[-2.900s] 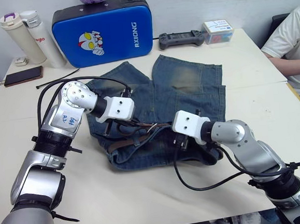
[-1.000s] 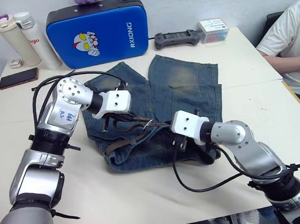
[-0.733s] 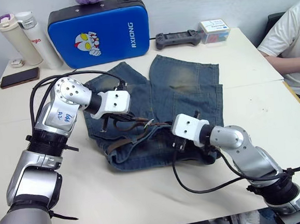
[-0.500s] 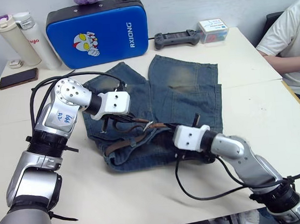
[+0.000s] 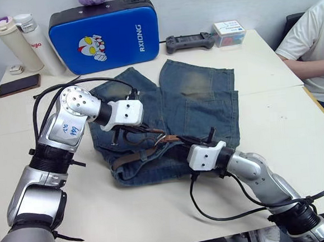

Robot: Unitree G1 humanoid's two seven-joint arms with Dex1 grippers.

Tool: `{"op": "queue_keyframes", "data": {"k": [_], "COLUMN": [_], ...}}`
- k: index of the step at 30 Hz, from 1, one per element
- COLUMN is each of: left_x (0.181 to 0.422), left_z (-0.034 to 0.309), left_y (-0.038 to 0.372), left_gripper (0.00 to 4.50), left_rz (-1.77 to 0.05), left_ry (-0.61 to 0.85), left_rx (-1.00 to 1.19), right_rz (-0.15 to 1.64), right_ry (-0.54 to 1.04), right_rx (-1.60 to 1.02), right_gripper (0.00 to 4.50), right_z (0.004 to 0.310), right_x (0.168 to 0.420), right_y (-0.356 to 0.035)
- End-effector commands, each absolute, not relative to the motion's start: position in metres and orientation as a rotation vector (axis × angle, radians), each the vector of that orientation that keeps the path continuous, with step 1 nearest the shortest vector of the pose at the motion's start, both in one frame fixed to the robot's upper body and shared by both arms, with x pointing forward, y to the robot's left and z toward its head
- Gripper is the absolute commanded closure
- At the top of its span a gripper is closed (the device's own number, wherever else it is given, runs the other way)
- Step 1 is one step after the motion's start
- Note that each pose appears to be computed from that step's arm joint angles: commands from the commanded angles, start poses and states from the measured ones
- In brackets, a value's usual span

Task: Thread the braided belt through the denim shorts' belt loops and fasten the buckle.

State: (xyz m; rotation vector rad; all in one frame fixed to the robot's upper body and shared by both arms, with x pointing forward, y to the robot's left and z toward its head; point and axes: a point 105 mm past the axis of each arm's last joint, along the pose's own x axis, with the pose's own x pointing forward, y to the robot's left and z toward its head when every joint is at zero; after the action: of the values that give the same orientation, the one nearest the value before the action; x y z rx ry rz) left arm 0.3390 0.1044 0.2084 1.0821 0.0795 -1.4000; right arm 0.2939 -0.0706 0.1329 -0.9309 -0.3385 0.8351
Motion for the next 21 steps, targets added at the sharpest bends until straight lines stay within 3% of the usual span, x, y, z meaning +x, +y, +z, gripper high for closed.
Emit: {"op": "queue_keyframes", "data": {"k": [1,11,21], "left_x": [0.333,0.333,0.335], "left_z": [0.226,0.203,0.204], "left_y": [0.101,0.112,0.110], "left_gripper": [4.50,4.50,4.50], "left_rz": [-1.374,-1.331,-1.312], "left_ry": [-0.045,-0.022,-0.040], "left_rx": [1.157,1.296,1.340], "right_rz": [0.803,0.792,0.792], "right_ry": [-0.349,-0.327,-0.311], "right_rx": [-0.905,-0.890,-0.895], "right_gripper": [4.49,4.49,4.49], "right_z": [0.140,0.139,0.138], "right_x": [0.296,0.299,0.300], "right_y": [-0.076,-0.078,-0.079]}}
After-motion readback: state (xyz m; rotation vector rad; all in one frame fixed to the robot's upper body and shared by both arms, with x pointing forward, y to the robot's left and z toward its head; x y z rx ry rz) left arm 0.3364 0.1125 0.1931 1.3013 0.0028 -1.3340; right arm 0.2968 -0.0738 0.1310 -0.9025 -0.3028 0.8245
